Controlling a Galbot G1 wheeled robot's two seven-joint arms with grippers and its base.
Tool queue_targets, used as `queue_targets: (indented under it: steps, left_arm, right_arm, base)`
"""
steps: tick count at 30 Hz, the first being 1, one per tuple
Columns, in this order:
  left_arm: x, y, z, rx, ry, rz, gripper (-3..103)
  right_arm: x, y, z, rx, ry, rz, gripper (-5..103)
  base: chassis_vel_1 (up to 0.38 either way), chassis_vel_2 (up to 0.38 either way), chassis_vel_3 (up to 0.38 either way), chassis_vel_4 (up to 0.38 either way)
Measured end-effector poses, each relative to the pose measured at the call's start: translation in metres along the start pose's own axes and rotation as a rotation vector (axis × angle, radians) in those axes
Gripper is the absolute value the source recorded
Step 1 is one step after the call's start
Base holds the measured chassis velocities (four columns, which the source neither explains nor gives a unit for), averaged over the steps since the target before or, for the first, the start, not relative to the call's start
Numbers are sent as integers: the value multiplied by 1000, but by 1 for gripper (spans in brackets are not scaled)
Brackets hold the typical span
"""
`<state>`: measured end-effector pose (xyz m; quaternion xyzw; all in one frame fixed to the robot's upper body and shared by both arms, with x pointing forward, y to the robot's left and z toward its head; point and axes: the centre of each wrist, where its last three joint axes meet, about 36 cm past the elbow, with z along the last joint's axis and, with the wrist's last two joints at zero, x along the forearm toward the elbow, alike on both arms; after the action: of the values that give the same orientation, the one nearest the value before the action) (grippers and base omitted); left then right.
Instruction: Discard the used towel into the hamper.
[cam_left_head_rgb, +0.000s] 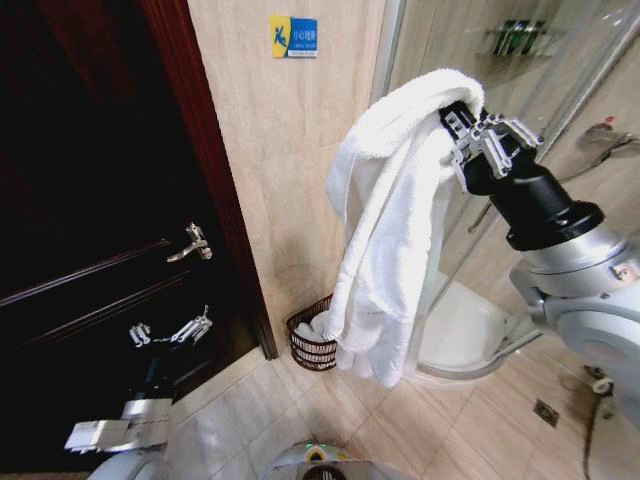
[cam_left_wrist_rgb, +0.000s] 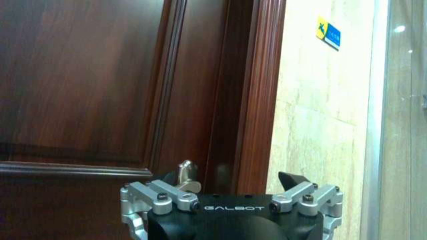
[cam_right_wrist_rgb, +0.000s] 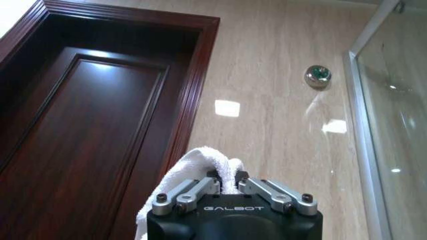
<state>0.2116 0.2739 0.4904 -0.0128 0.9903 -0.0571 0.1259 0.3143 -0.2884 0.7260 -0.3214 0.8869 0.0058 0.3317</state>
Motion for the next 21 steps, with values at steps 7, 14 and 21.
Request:
queue_targets:
  steps: [7,14,21]
  left_arm:
    - [0,0,0,0,0,0,100]
    - [0,0,0,0,0,0,100]
    - [0,0,0,0,0,0,100]
  right_arm:
    - [0,0,0,0,0,0,9]
    - [0,0,0,0,0,0,9]
    - [0,0,0,0,0,0,9]
  base:
    - [0,0,0,0]
    - [0,0,0,0]
    - [0,0,0,0]
